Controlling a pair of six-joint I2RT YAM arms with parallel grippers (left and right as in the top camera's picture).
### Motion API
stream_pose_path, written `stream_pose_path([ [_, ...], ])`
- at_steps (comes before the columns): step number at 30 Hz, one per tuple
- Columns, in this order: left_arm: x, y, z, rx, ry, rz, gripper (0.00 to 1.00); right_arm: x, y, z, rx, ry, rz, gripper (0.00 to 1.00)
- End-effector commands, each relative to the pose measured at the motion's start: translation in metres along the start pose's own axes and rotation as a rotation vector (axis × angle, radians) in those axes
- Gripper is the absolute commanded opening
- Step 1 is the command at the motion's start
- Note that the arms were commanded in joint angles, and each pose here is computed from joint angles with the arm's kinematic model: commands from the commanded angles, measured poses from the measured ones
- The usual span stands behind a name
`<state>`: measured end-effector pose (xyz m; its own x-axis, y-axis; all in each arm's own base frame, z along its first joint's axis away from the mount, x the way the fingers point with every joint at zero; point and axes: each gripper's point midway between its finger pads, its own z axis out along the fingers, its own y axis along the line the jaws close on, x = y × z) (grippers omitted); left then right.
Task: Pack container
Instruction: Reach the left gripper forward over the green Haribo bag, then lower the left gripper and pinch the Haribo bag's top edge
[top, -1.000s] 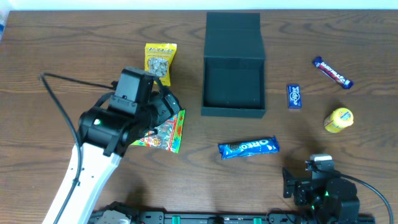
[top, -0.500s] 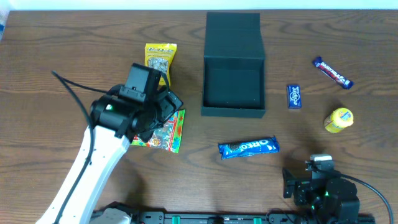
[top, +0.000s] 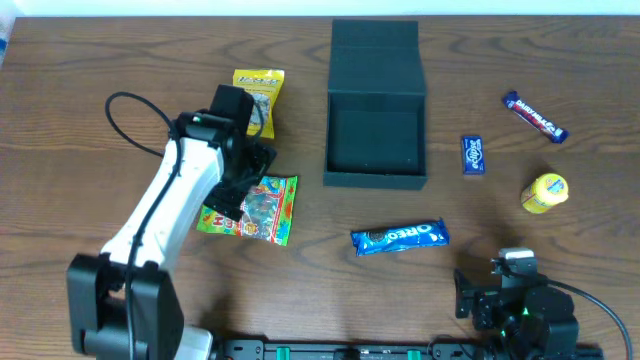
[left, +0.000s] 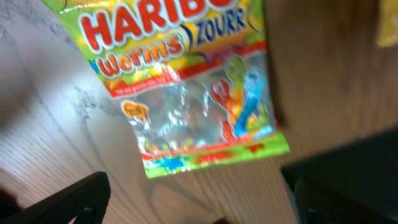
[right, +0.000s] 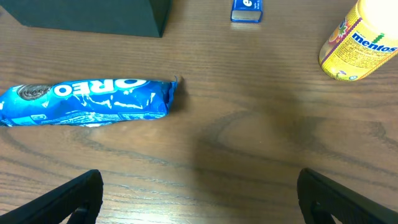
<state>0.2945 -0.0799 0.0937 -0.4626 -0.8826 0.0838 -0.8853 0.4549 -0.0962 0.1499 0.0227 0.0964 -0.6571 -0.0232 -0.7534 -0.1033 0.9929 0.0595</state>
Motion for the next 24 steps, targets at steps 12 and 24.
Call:
stream_pose_path([
  [12,-0.004,0.011,0.045,-0.016,-0.001,0.035,0.95,0.003,-0.001,0.001,0.004,0.005,-0.005,0.99],
  [24,0.001,0.012,0.08,0.071,0.057,-0.02,0.95,0.003,-0.001,0.001,0.004,0.005,-0.005,0.99],
])
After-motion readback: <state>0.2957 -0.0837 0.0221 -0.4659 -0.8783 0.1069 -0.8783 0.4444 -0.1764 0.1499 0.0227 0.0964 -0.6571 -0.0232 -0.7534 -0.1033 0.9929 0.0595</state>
